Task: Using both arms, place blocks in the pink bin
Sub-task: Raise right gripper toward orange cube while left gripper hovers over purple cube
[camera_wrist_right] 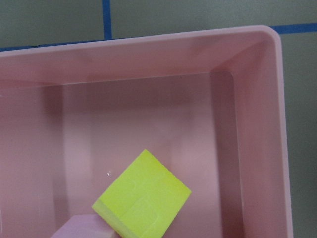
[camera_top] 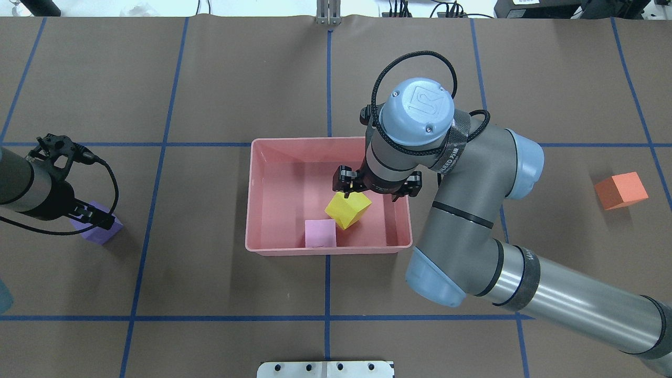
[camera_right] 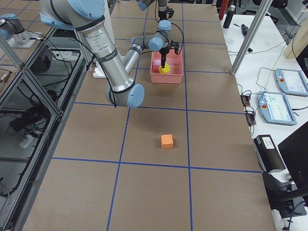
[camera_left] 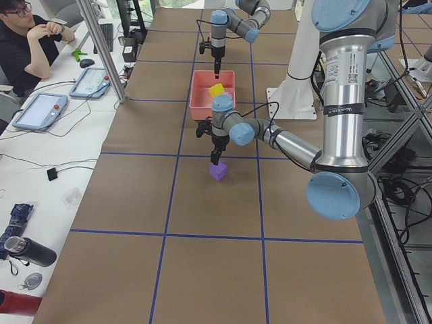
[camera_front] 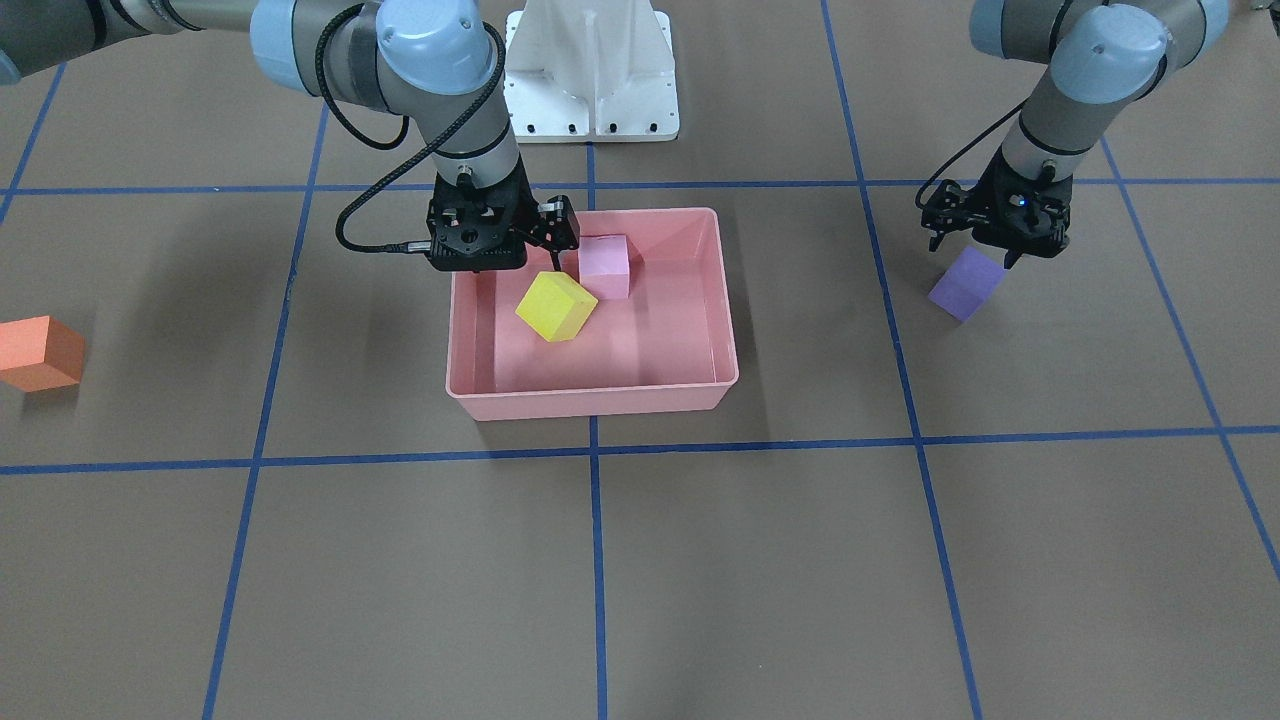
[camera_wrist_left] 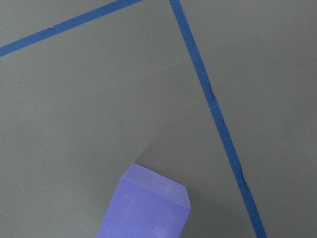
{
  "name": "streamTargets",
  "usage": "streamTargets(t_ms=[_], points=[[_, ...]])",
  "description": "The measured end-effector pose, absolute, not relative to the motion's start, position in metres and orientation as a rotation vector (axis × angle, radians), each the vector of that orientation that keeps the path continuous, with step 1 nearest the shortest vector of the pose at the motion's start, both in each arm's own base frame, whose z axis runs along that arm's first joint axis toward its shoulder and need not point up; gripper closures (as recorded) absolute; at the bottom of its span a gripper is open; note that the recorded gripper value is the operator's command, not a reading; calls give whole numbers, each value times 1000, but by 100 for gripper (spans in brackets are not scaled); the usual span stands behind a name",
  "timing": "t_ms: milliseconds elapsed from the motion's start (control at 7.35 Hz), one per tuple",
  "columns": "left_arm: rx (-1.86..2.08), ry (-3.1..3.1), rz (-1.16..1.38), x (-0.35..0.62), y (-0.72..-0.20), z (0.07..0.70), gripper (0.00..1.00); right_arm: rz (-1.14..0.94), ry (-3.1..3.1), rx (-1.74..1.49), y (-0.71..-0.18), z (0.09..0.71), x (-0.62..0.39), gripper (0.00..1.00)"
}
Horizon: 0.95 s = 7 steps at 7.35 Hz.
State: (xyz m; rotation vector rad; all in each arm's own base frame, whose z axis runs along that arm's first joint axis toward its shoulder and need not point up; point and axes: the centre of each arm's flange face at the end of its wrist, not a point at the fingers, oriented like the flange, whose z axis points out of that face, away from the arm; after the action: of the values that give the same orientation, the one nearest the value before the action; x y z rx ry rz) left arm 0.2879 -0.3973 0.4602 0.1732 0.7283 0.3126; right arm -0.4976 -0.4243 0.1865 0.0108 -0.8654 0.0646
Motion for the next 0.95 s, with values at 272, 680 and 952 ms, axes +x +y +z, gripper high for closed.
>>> streamTargets(t_ms=[272,680,952], points=[[161,718,315,295,-401,471,0,64,-893,32,-421,175,-483,0],[154,715,330,306,-400,480,0,118,-929,92,-445,166,-396,0],[152,716,330,309,-399,481,0,120,-925,102,-476,169,-318,0]])
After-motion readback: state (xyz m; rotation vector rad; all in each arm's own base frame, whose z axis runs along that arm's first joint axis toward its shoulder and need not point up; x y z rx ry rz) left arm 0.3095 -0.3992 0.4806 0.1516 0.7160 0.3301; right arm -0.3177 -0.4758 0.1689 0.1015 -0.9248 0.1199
